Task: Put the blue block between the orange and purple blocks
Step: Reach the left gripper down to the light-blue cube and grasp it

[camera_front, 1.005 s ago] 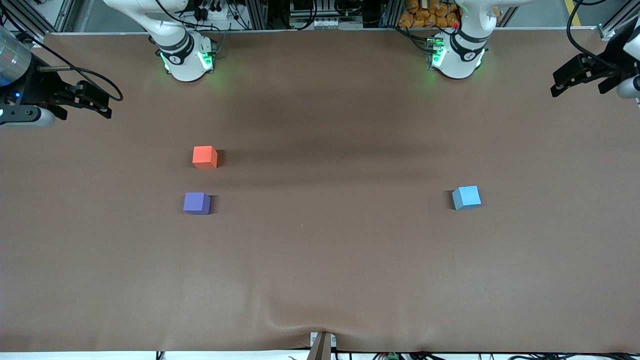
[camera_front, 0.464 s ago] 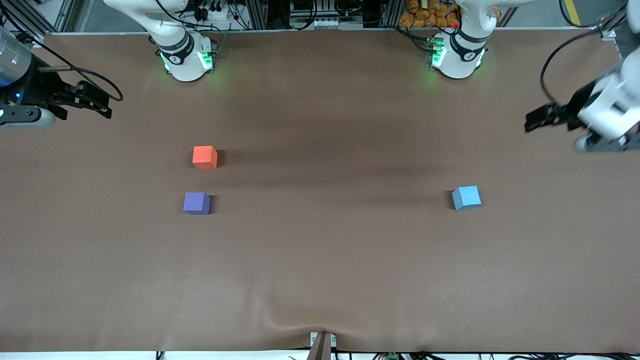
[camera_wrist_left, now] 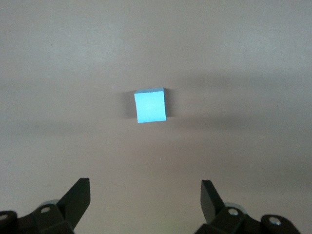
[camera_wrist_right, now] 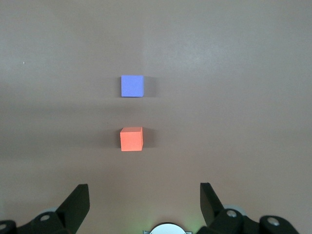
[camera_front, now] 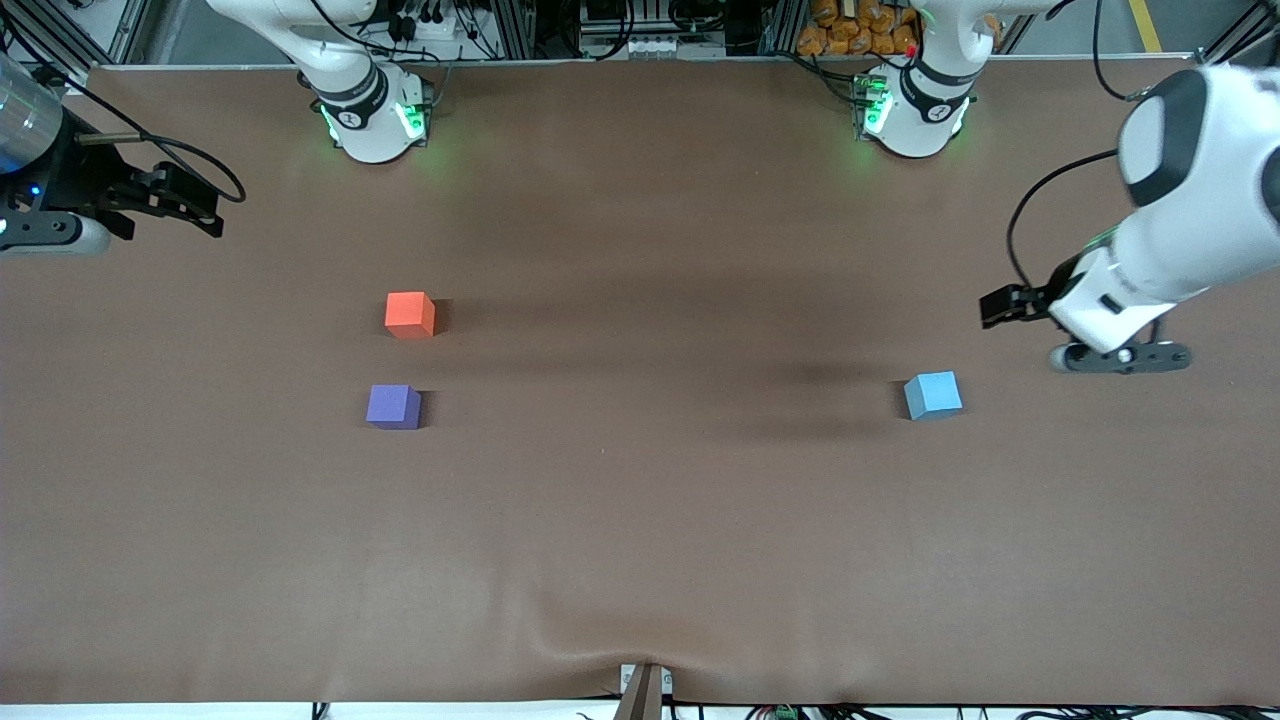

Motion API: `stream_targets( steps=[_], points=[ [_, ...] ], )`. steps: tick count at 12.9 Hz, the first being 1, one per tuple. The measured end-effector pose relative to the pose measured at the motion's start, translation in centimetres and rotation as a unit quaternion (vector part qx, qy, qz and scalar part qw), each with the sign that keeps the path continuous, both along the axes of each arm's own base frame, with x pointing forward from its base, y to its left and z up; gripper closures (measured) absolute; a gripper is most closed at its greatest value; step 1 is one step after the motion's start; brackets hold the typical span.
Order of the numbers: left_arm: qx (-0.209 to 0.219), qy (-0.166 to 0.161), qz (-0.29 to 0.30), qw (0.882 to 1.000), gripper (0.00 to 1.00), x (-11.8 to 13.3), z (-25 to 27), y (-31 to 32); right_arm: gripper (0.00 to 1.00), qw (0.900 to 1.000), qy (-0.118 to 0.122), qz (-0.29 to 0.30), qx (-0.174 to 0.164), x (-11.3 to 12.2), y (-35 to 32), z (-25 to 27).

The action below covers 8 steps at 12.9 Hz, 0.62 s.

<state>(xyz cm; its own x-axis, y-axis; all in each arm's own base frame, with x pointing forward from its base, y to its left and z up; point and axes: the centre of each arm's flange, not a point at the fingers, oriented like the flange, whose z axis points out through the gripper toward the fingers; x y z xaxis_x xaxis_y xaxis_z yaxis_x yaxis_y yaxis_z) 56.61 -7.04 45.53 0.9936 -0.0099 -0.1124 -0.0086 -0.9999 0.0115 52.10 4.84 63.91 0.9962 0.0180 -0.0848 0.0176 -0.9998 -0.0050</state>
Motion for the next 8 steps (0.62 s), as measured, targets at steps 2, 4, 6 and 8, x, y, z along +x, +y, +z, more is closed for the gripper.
stream_targets(
  steps=[2,4,6,8],
  points=[
    [-0.002,-0.010,-0.006,1.000,0.00,-0.8,-4.0,-0.7,0.00,1.000,0.000,0.000,0.000,0.0,0.0,0.0],
    [-0.003,-0.016,-0.007,1.000,0.00,-2.0,-8.3,-0.7,0.00,1.000,0.000,0.000,0.000,0.0,0.0,0.0],
    [-0.004,-0.021,-0.002,1.000,0.00,-2.9,-12.2,-0.2,0.00,1.000,0.000,0.000,0.000,0.0,0.0,0.0],
    [-0.008,-0.034,0.010,0.999,0.00,-3.1,-15.5,1.0,0.00,1.000,0.000,0.000,0.000,0.0,0.0,0.0]
  ],
)
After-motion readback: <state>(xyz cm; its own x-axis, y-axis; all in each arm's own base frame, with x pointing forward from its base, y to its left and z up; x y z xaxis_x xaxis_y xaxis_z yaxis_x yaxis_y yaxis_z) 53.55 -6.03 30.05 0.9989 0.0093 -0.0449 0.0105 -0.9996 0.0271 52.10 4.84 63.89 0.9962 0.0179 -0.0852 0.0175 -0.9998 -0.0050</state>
